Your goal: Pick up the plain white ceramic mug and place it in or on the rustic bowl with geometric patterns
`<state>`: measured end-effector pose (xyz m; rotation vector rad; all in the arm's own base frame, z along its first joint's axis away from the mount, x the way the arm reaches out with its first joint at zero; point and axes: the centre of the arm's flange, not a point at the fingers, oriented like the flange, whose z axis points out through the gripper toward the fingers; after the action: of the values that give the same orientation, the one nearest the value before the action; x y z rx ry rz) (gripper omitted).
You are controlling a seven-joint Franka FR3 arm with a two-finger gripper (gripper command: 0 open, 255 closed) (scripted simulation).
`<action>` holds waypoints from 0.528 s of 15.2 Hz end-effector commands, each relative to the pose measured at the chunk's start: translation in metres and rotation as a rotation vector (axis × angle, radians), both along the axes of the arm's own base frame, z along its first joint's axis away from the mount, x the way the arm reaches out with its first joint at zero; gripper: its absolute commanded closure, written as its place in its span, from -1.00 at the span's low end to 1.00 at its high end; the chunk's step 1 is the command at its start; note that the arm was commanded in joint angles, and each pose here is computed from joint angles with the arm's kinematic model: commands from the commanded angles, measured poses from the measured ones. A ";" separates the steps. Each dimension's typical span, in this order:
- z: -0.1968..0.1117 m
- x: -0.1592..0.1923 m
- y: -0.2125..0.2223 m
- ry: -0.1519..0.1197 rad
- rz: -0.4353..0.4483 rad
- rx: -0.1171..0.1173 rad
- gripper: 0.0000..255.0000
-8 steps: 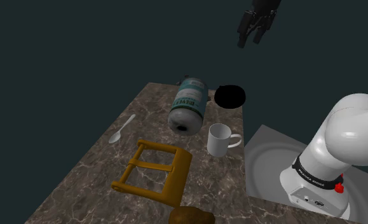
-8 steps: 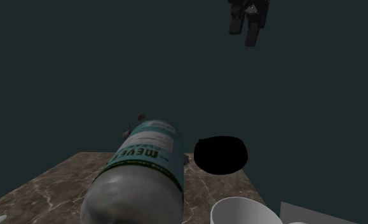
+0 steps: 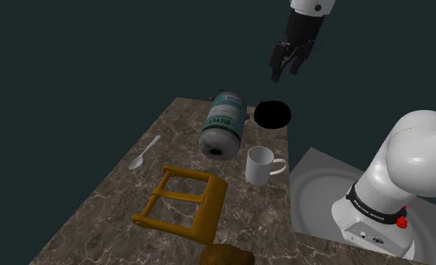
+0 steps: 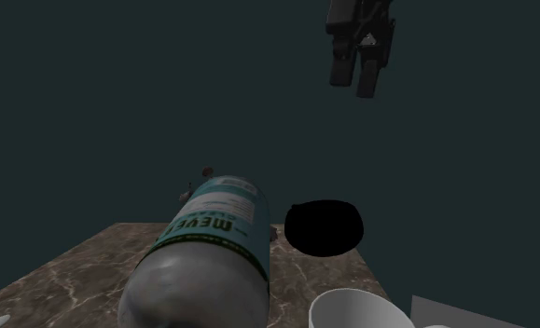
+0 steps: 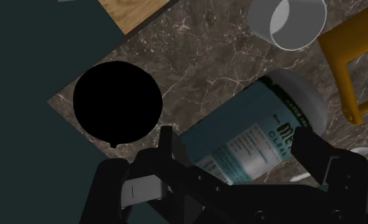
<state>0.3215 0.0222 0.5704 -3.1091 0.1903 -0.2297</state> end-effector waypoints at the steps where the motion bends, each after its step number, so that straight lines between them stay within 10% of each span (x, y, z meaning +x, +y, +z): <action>1: -0.019 0.000 0.020 0.009 0.007 -0.003 -1.00; 8: -0.081 -0.009 0.087 0.040 0.035 -0.015 -1.00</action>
<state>0.3128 0.0964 0.4990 -3.1290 0.1407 -0.1761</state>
